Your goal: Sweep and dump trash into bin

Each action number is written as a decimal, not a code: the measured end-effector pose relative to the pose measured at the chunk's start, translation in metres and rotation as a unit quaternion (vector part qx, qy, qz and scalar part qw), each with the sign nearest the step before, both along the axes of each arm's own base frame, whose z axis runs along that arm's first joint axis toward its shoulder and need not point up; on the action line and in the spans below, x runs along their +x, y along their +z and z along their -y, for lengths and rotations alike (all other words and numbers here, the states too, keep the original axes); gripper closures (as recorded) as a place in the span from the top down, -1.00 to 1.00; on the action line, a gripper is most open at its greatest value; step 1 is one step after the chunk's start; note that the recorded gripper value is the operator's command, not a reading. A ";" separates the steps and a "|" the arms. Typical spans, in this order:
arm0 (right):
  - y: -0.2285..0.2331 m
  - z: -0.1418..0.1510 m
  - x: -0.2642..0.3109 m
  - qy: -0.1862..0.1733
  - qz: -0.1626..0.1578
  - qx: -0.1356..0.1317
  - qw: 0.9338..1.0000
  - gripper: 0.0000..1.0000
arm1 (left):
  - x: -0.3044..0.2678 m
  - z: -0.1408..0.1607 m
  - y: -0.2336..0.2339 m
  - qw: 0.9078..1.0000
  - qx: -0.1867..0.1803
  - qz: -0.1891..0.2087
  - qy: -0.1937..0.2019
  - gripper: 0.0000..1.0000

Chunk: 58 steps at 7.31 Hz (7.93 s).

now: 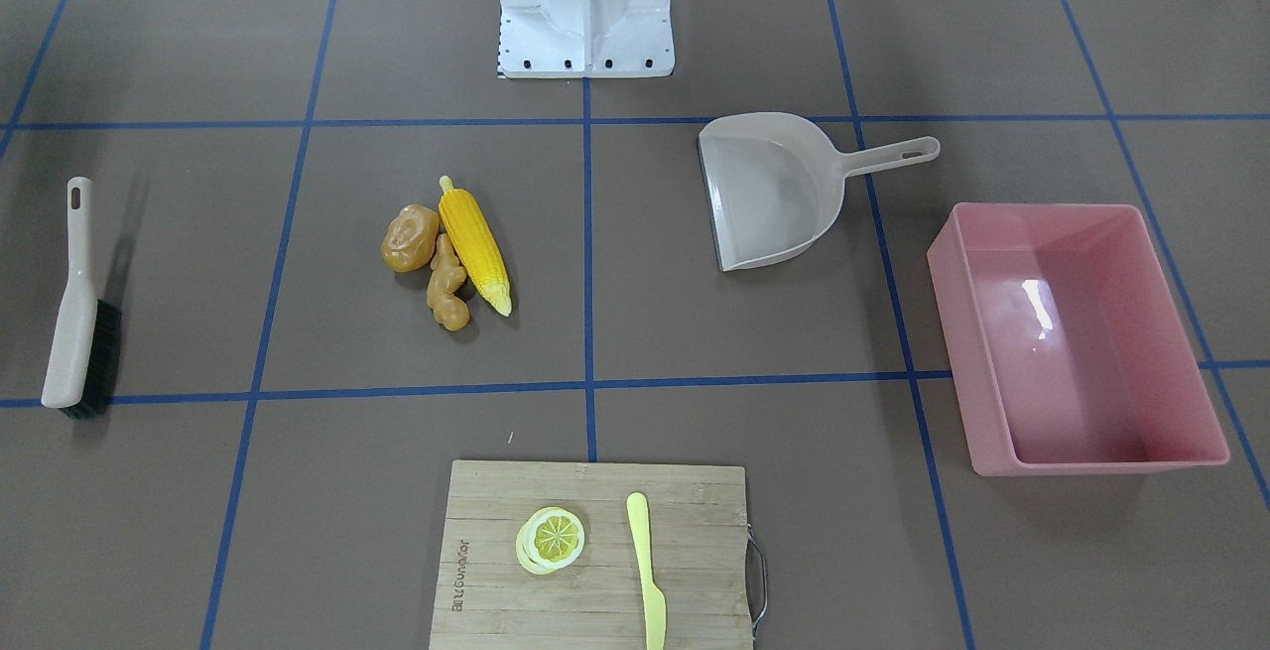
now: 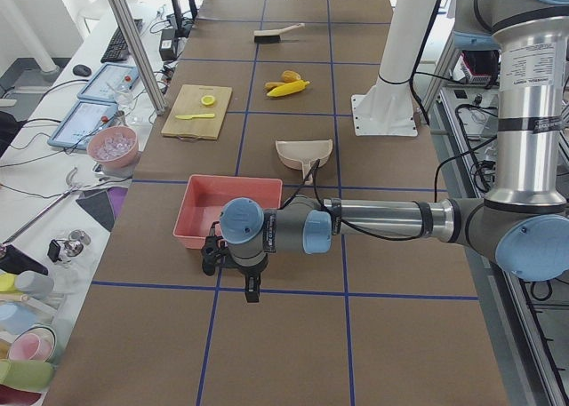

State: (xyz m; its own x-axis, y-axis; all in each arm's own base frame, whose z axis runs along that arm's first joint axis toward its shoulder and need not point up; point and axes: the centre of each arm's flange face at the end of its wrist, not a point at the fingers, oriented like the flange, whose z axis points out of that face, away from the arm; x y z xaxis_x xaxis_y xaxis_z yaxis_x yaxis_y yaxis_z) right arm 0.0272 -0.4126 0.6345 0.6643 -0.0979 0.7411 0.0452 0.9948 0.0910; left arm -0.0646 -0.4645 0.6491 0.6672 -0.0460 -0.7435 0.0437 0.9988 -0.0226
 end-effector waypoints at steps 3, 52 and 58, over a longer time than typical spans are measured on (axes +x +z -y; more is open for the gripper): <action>-0.024 -0.034 -0.006 0.055 0.007 -0.059 0.997 1.00 | 0.002 0.007 -0.007 1.000 0.005 0.001 0.001 0.98; -0.183 0.003 -0.176 -0.019 0.035 -0.024 0.999 -1.00 | 0.442 -0.143 -0.230 0.738 0.502 0.036 0.450 -1.00; -0.180 -0.014 -0.175 -0.004 0.150 -0.036 0.988 -1.00 | 0.415 -0.148 -0.266 0.740 0.507 0.000 0.442 -1.00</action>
